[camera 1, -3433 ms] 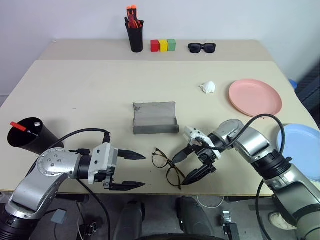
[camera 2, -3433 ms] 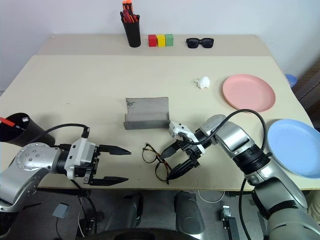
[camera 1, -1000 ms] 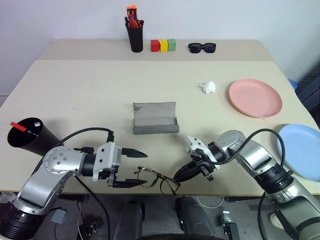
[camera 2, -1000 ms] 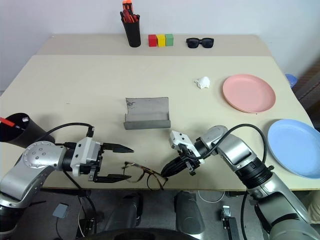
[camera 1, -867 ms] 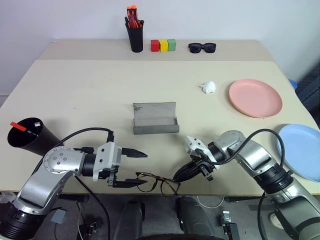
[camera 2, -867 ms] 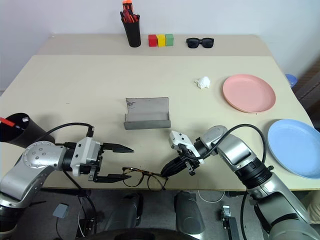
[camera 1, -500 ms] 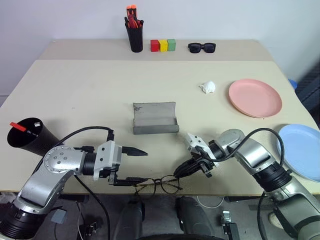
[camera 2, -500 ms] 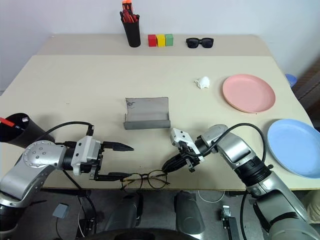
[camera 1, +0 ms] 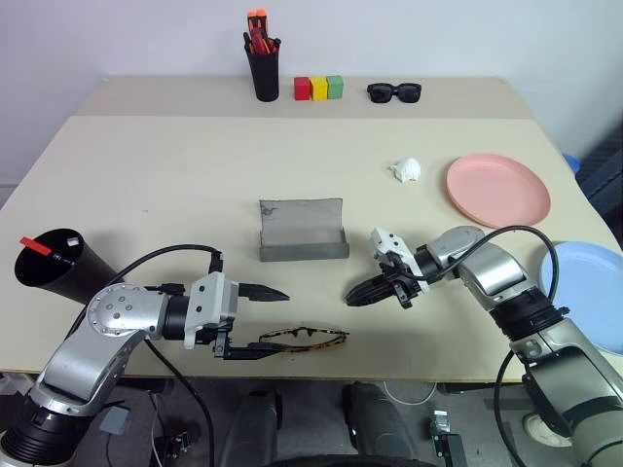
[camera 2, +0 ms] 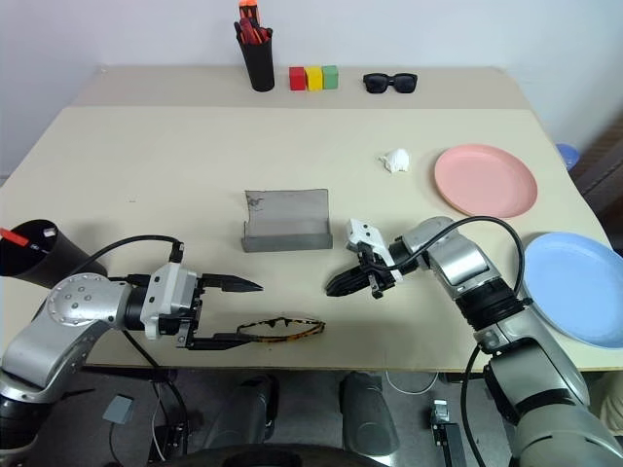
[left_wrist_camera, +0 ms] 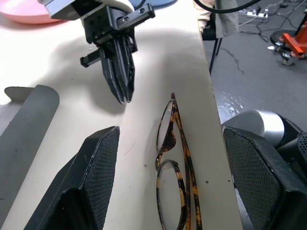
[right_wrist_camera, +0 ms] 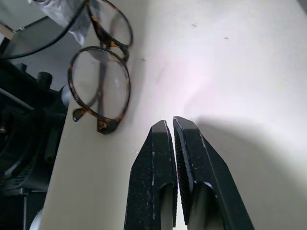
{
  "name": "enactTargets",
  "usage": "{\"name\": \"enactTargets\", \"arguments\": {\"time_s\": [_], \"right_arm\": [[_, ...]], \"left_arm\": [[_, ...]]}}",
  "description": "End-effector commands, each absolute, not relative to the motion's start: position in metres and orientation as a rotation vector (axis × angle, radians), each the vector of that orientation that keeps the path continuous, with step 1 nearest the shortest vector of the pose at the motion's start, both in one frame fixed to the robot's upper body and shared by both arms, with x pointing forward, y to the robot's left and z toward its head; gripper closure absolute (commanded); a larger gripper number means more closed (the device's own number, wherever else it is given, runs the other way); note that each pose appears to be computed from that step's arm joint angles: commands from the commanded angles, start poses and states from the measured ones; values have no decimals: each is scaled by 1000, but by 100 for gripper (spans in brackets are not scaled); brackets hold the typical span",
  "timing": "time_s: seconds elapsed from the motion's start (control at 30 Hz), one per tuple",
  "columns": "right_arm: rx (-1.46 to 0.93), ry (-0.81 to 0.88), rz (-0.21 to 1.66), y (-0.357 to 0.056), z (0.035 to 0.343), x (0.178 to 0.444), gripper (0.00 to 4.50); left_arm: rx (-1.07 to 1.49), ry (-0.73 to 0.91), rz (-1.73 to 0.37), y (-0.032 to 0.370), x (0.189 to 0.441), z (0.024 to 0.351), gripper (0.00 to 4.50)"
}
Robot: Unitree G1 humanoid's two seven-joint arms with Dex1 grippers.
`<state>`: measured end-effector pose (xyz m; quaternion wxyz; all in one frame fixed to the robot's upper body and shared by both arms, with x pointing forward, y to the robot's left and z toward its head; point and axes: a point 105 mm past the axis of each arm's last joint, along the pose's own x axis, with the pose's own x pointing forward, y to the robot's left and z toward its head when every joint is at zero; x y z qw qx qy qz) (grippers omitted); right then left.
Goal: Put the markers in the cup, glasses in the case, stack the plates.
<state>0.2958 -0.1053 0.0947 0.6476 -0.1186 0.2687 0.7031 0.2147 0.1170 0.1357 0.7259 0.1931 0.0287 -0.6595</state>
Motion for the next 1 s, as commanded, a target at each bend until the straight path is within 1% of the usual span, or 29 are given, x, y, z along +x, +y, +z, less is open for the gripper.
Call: {"name": "enactTargets", "arguments": {"time_s": [0.03, 0.17, 0.27, 0.43, 0.47, 0.53, 0.6, 0.63, 0.7, 0.73, 0.77, 1.0], "right_arm": [[-253, 546, 1638, -104, 116, 293, 441], [-234, 565, 1715, -107, 118, 267, 441], [-213, 568, 1741, -107, 118, 252, 441], [-184, 522, 1728, -103, 119, 242, 441], [-183, 494, 1711, -101, 120, 243, 416], [-181, 469, 1685, -100, 120, 244, 351], [-184, 436, 1659, -97, 120, 245, 251], [-183, 421, 1648, -95, 121, 246, 209], [-211, 358, 1609, -90, 122, 249, 110], [-219, 342, 1599, -89, 123, 250, 51], [-218, 336, 1589, -87, 122, 249, 9], [-167, 329, 1551, -78, 119, 242, 9]], "left_arm": [[437, 39, -1458, 116, 214, 139, 97], [439, 43, -1461, 116, 216, 138, 97], [438, 41, -1466, 115, 218, 137, 97], [440, 36, -1477, 113, 221, 137, 97], [440, 35, -1479, 113, 221, 137, 97], [441, 36, -1483, 113, 222, 137, 97], [442, 37, -1486, 114, 222, 137, 97], [443, 38, -1487, 114, 222, 137, 97], [444, 38, -1488, 114, 222, 137, 97], [444, 38, -1489, 114, 223, 137, 97], [446, 39, -1489, 114, 223, 137, 97], [457, 39, -1488, 116, 223, 136, 97]]}}
